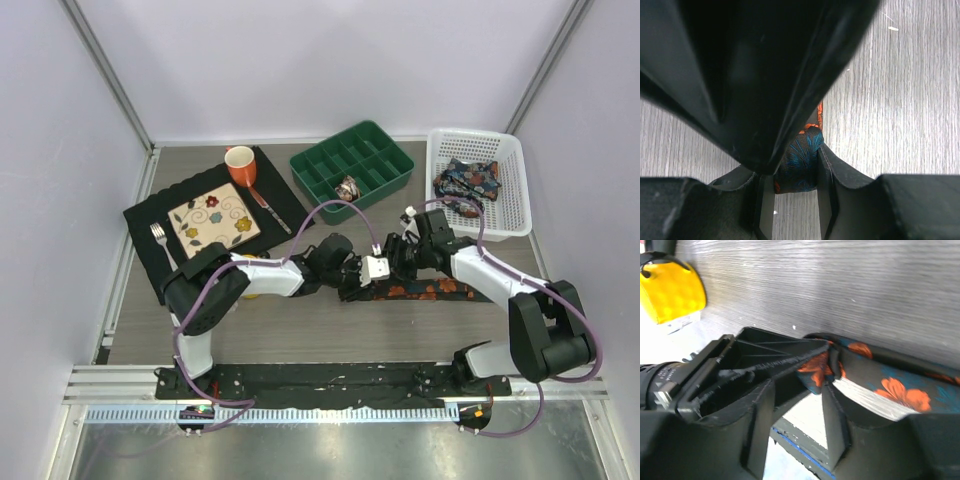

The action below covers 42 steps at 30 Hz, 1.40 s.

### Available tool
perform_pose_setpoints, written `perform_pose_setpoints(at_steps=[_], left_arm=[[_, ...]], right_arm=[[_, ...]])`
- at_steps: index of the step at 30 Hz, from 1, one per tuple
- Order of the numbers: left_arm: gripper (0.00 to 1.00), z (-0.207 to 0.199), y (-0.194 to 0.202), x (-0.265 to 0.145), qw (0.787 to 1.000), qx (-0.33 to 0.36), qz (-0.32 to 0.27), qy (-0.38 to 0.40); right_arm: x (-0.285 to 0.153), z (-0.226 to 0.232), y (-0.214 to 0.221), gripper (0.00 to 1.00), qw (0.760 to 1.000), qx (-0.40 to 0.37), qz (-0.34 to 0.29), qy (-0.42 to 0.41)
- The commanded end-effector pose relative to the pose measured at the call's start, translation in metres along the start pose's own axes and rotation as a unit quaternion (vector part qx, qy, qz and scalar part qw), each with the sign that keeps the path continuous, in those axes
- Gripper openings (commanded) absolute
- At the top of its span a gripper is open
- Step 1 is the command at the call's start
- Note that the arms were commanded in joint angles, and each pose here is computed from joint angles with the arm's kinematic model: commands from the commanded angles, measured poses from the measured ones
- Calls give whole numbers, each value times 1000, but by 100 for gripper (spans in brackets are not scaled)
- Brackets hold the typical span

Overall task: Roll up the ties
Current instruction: Roll the tie at the center of the board.

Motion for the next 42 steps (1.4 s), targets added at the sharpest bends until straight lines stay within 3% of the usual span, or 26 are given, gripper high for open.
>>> perform_pose_setpoints(at_steps=[1,13,20,23,27,28,31,39,42], left_arm=[[13,-43,141,-23,968,-62,239,45],[13,-42,138,-20,967,-60,239,55],[14,-43,137,-19,967,-60,238,60],[14,-43,137,-18,967,-59,239,61],[18,-43,137,-19,967,-58,240,64],[21,-43,134,-19,968,-57,236,64],[33,-44,130,-20,970,-59,227,64],[57,-26,77,-28,990,-65,122,32],[77,-17,44,-35,997,-60,52,20]], right_arm=[[10,11,-2,47,999,-20,10,-40],[31,11,7,39,997,-51,48,-32],[29,9,15,40,996,-55,59,-30],[33,2,17,31,996,-56,65,-15],[36,-20,20,7,996,-48,69,29],[37,-23,22,1,996,-45,71,35],[37,-33,25,1,995,-37,76,53],[32,-56,26,1,995,16,69,75],[31,-58,28,1,994,23,72,73]])
Point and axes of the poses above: each gripper's point midway between its finger pads, its own x axis out along the fingers, its own z axis along the line the jaws close on, y = z × x, the point moved 1 cm from there along -x, back along the fingers
